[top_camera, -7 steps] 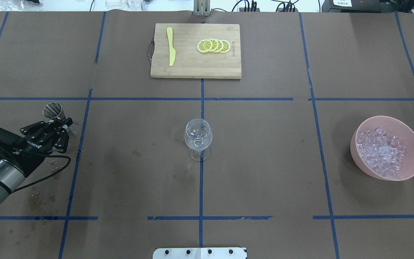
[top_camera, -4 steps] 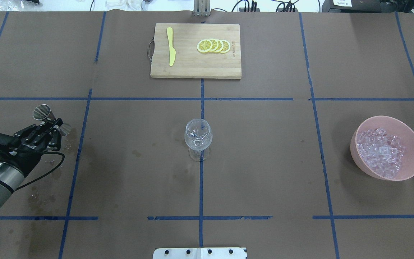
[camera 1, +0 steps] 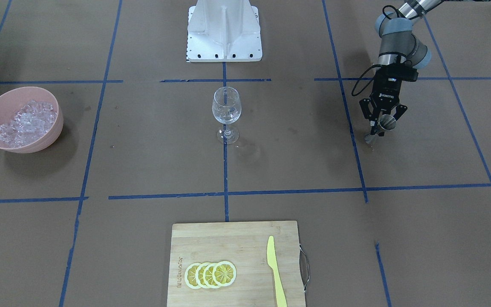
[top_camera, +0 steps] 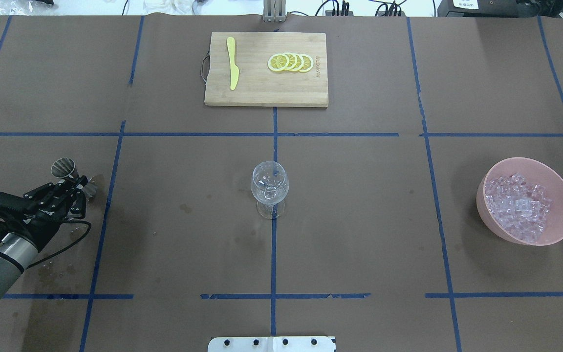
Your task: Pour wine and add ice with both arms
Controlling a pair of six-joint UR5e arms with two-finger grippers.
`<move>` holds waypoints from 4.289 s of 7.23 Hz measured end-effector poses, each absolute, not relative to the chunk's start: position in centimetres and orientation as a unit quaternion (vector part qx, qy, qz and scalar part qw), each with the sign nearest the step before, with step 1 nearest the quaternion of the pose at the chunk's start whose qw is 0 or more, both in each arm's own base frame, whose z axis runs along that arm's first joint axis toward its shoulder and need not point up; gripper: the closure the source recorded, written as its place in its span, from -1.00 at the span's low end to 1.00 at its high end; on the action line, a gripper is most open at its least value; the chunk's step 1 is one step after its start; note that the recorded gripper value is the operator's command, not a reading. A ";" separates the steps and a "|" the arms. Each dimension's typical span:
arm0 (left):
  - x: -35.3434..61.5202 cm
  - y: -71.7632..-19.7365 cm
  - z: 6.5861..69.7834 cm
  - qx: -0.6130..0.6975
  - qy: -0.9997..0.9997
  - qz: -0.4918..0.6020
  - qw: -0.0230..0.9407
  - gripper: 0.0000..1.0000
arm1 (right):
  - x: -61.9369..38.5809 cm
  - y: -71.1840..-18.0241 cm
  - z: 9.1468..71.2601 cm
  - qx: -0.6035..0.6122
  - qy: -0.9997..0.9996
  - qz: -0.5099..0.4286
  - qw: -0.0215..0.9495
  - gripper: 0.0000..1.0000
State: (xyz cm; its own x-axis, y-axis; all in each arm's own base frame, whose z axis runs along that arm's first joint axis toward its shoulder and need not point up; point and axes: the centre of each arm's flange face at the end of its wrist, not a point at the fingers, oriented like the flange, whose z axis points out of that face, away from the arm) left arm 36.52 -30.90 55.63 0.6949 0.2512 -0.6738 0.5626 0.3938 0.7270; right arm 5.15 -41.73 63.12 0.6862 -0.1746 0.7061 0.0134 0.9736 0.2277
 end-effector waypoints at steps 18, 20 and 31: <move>34.6 -28.8 50.3 0.596 0.382 -0.156 0.689 -0.99 | 5.4 -41.6 63.0 0.103 -0.394 -0.048 0.912 -1.00; 31.8 -31.6 50.6 0.598 0.381 -0.084 0.700 -0.99 | 5.4 -41.4 63.2 0.102 -0.394 -0.048 0.912 -1.00; -0.6 -55.3 55.3 0.184 0.279 0.084 0.939 -1.00 | 5.3 -40.9 63.4 0.098 -0.401 -0.047 0.910 -1.00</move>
State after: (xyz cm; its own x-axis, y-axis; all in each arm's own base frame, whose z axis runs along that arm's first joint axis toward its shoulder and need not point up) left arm -0.64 -55.34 55.30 0.8303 0.2596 -0.4931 -0.0545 0.9184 0.3918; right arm 5.27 -40.92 63.42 0.6744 -0.1636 0.7200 0.0071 0.9765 0.2152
